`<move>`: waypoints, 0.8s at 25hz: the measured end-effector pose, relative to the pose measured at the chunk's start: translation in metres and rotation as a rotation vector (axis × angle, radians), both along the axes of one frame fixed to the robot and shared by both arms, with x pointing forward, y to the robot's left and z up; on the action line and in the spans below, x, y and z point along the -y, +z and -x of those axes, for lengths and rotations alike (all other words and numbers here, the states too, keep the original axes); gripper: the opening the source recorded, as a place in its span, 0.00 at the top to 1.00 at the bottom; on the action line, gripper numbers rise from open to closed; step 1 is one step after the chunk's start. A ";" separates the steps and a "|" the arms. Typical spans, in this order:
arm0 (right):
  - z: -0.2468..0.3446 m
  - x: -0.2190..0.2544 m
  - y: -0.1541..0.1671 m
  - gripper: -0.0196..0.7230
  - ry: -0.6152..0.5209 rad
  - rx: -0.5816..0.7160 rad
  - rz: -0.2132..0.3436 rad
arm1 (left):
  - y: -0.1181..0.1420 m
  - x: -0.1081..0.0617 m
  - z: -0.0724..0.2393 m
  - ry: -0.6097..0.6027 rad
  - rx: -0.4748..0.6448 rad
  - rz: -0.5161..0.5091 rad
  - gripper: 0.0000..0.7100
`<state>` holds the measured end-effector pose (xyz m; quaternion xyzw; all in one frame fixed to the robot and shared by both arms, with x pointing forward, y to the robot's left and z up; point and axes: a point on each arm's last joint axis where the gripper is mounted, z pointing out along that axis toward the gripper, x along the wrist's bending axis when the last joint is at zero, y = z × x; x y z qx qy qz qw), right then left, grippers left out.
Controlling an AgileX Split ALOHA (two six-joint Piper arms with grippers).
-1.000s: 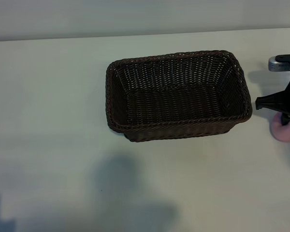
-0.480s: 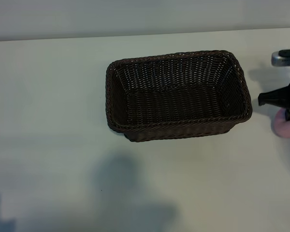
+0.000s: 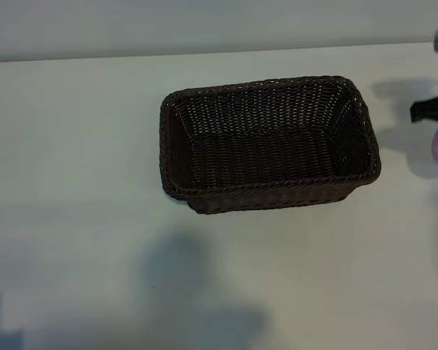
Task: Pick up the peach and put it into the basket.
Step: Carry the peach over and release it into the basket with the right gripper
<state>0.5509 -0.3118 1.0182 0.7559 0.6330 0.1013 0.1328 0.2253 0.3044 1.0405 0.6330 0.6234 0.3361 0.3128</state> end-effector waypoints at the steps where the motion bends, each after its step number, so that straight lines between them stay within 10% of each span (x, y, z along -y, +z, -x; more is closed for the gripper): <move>1: -0.002 -0.001 0.005 0.92 0.005 0.008 -0.006 | 0.000 0.000 0.000 0.000 0.000 0.000 0.16; 20: -0.019 -0.027 0.059 0.92 0.150 0.100 -0.130 | 0.000 0.000 0.000 0.000 0.000 0.000 0.17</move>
